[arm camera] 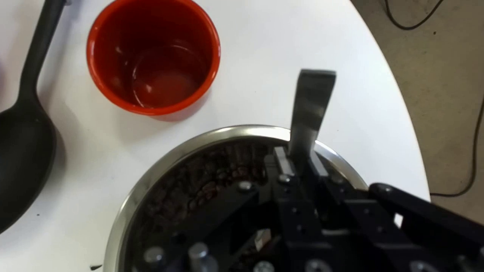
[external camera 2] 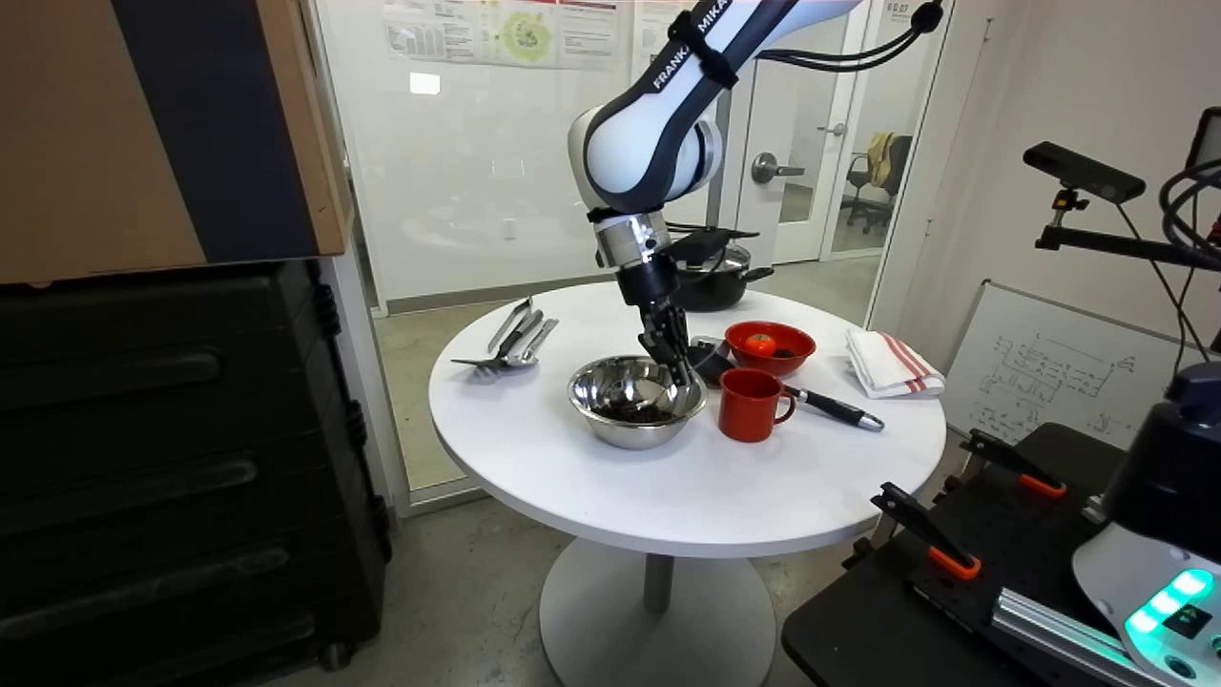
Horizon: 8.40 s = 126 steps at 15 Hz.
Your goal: Use the spoon to mix the contents of the silver bowl
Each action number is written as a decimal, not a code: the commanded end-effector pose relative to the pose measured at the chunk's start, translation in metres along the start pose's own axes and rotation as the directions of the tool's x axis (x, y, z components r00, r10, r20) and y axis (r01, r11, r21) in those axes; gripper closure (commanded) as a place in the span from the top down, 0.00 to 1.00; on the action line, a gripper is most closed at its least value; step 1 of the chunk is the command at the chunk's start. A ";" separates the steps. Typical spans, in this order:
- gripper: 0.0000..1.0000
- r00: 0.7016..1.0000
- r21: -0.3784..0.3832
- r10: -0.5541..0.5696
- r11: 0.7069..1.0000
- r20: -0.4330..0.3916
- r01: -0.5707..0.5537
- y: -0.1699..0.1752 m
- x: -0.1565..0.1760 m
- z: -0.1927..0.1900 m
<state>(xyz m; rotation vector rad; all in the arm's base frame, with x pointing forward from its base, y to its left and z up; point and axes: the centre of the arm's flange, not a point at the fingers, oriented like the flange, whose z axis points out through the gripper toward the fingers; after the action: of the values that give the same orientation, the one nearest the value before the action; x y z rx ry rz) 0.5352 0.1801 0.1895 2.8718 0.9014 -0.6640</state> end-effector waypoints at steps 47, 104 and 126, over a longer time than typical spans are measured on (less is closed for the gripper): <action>0.03 0.946 0.010 0.288 0.956 0.147 -0.293 0.049 0.062 0.021; 0.03 0.996 0.045 0.031 0.998 0.089 -0.035 0.010 0.067 0.028; 0.03 0.969 -0.050 0.126 0.992 0.213 -0.118 0.037 0.058 0.024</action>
<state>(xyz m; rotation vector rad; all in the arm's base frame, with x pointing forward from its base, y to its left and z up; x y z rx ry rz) 0.5860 0.1687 0.1411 2.7263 0.7045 -0.9378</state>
